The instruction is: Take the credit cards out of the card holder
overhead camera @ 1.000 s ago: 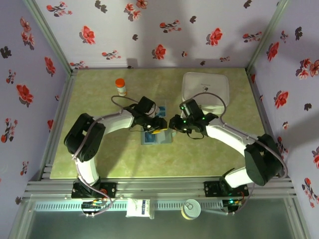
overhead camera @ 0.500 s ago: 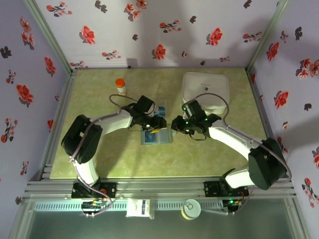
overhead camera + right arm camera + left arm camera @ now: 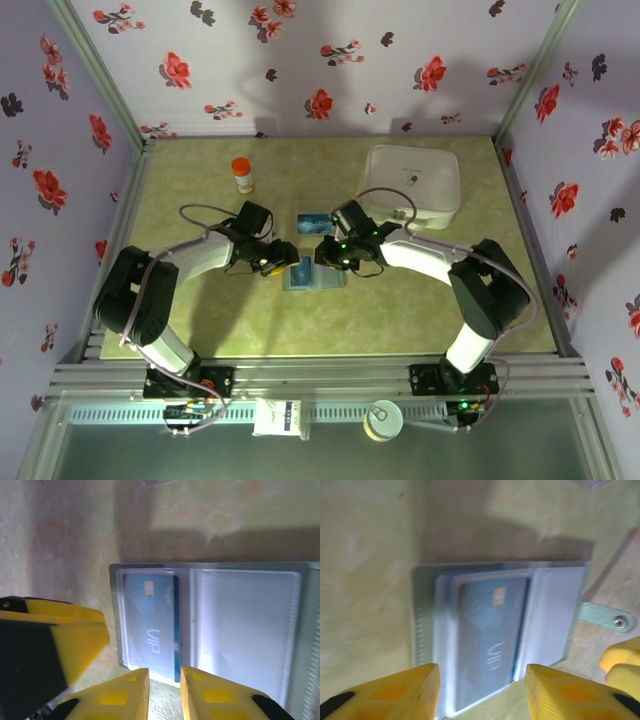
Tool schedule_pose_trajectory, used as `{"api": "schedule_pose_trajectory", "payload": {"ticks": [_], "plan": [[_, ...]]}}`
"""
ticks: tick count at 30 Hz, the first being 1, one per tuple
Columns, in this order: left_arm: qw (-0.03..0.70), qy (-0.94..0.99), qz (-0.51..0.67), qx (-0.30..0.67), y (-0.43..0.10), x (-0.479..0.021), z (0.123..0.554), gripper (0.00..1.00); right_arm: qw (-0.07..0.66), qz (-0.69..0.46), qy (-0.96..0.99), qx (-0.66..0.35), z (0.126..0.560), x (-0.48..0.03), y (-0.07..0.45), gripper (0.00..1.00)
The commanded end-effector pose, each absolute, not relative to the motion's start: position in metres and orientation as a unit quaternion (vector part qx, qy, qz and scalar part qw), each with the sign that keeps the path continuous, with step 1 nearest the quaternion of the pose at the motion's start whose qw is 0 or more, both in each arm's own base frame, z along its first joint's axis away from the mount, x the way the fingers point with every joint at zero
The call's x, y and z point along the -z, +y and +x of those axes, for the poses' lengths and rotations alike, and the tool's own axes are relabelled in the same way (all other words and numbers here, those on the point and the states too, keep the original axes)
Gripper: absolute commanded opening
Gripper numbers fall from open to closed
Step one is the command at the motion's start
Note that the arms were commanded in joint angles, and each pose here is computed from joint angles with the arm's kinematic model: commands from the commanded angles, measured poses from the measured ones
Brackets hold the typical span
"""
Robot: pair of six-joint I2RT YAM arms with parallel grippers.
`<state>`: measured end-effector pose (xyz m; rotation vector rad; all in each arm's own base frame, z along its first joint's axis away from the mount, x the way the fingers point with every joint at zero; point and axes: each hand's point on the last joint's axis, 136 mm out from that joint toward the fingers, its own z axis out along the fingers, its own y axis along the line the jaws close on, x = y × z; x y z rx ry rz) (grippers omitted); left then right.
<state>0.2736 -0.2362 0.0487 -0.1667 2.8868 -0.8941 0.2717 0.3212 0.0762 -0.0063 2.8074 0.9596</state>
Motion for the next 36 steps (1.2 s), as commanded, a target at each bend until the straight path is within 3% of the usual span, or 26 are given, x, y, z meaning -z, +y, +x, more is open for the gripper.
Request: {"api": "schedule_pose_trajectory", "payload": {"ticks": [1, 9, 14, 36], "plan": [[0.062, 0.956, -0.043, 0.283, -0.227, -0.046, 0.271, 0.43, 0.079, -0.004, 0.933, -0.35, 0.277, -0.08, 0.342, 0.24], [0.056, 0.954, -0.036, 0.291, -0.234, -0.044, 0.276, 0.2, 0.065, -0.004, 0.933, -0.354, 0.279, -0.067, 0.352, 0.22], [0.044, 0.956, -0.037, 0.287, -0.234, -0.035, 0.275, 0.11, 0.055, -0.006, 0.933, -0.354, 0.279, -0.06, 0.357, 0.22], [0.021, 0.964, -0.05, 0.26, -0.225, -0.015, 0.267, 0.07, 0.033, -0.003, 0.94, -0.34, 0.275, -0.032, 0.355, 0.24]]}}
